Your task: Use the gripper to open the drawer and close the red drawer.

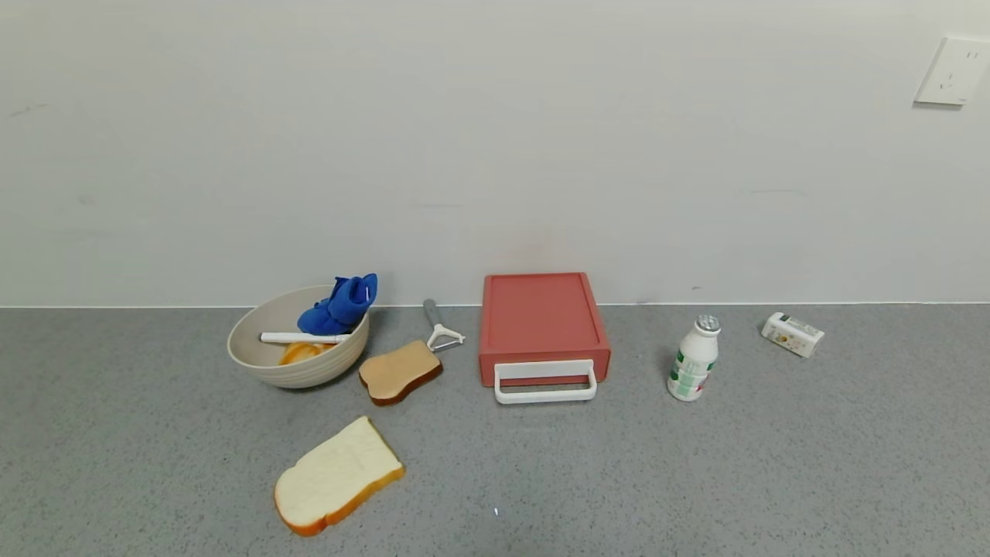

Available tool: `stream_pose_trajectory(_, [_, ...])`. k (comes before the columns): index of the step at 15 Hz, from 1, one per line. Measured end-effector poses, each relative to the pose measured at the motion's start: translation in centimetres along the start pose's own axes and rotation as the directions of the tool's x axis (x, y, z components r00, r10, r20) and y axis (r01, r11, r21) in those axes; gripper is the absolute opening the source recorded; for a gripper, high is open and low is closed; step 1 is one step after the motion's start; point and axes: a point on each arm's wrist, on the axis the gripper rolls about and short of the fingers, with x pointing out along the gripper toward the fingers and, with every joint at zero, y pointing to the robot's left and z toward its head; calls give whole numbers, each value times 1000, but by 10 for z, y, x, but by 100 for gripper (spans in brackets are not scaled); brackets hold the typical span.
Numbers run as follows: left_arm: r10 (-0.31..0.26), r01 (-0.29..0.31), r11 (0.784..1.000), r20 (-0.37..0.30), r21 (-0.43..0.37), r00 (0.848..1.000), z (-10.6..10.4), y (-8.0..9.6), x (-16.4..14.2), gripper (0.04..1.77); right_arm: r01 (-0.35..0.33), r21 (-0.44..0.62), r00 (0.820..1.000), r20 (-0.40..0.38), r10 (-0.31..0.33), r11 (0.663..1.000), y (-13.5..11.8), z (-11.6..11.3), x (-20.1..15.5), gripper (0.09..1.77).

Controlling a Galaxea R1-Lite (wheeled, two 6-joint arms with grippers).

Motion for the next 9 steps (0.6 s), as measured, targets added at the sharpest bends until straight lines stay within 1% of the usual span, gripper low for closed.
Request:
stream_pose_trajectory(2, [0,0,1000,0,0,1000,0,0,0,172,0,-22,1000,12,0,1000,-1,-21,9,171])
stream_pose_trajectory(4, [0,0,1000,0,0,1000,0,0,0,172,1,-34,1000,-8,-1,999,-3,-45,19,171])
stream_pose_trajectory(6, [0,0,1000,0,0,1000,0,0,0,172,2,-59,999,-37,-4,998,-5,-67,26,171])
stream_pose_trajectory(7, [0,0,1000,0,0,1000,0,0,0,172,3,-73,998,-65,-8,997,-5,-78,28,171])
stream_pose_trajectory(8, [0,0,1000,0,0,1000,0,0,0,172,4,-77,995,-102,-12,997,-6,-85,29,171])
stream_pose_trajectory(9, [0,0,1000,0,0,1000,0,0,0,172,7,-70,993,-115,-15,997,-6,-89,29,171])
